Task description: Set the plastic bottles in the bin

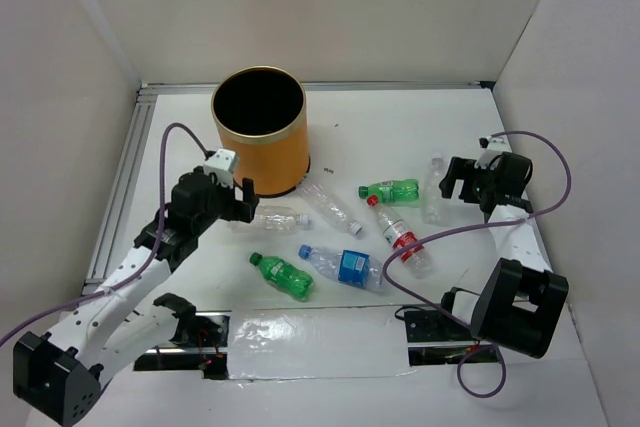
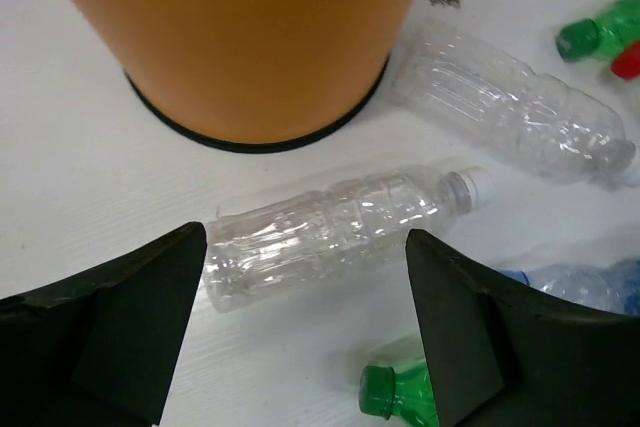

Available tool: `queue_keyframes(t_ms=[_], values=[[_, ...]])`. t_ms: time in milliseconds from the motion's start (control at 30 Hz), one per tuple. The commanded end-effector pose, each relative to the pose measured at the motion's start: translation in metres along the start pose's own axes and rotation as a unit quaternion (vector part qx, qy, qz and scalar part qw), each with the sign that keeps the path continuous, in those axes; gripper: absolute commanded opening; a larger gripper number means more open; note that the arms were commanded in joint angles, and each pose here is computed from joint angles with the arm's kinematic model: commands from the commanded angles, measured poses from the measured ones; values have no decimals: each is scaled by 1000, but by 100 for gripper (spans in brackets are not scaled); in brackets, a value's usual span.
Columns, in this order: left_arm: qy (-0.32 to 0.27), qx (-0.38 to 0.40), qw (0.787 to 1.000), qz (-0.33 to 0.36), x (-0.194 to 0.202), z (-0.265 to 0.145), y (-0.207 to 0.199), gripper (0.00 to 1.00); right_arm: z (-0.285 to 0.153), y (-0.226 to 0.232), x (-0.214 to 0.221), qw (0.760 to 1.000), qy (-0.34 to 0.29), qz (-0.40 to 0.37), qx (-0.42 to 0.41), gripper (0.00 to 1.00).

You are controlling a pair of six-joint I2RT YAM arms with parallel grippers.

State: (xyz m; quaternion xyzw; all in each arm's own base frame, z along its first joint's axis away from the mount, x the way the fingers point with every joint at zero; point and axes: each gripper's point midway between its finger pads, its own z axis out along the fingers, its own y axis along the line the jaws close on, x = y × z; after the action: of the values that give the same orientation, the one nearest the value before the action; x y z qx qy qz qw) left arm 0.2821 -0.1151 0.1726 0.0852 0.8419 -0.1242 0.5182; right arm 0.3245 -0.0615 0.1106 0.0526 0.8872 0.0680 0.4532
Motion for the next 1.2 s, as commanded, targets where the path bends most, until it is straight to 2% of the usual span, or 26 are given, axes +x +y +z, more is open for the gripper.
queue_keyframes(t_ms=[0,67,100,133,167,200,233,267,300,333,367,400,433,467,533,900,933,1067,1167], values=[[-19,59,996,60,-14,-3,-28,93,-4,8,-7,999,-16,-27,-33,100],[-18,77,992,94,-11,-1,-37,86,-7,24,-5,993,-15,-74,-89,100],[-13,89,990,110,-9,0,-45,77,-11,33,-4,989,-16,-95,-116,99],[-14,96,988,122,-12,1,-50,71,-15,41,1,984,-12,-111,-141,90],[-1,103,986,135,-6,7,-55,65,-18,50,2,977,-18,-127,-170,73],[3,104,982,157,-5,9,-57,59,-20,50,-1,976,-25,-128,-173,36],[9,118,978,173,-5,9,-67,45,-21,51,-1,975,-27,-132,-177,28],[28,118,973,194,4,16,-68,39,-23,53,-4,973,-33,-139,-180,26],[34,116,971,206,6,19,-70,35,-22,53,0,973,-30,-141,-181,32],[39,122,967,219,7,21,-76,35,-25,56,0,971,-33,-147,-187,66],[51,121,964,232,14,23,-76,39,-25,57,4,970,-31,-144,-193,87],[55,119,962,241,14,26,-78,48,-27,61,5,968,-34,-148,-201,100],[71,117,957,254,24,32,-78,61,-27,62,5,966,-37,-153,-207,100],[65,113,957,259,22,37,-78,70,-29,65,6,963,-41,-158,-214,100],[65,111,951,280,27,45,-78,82,-32,72,8,958,-47,-162,-232,100],[130,121,917,356,81,75,-68,84,-35,78,12,948,-50,-183,-254,100],[145,128,909,370,92,79,-67,84,-36,79,11,947,-51,-182,-258,100],[168,135,901,376,107,84,-65,83,-37,81,14,945,-49,-186,-265,100],[180,146,898,375,116,87,-68,77,-39,84,15,941,-51,-192,-275,100]])
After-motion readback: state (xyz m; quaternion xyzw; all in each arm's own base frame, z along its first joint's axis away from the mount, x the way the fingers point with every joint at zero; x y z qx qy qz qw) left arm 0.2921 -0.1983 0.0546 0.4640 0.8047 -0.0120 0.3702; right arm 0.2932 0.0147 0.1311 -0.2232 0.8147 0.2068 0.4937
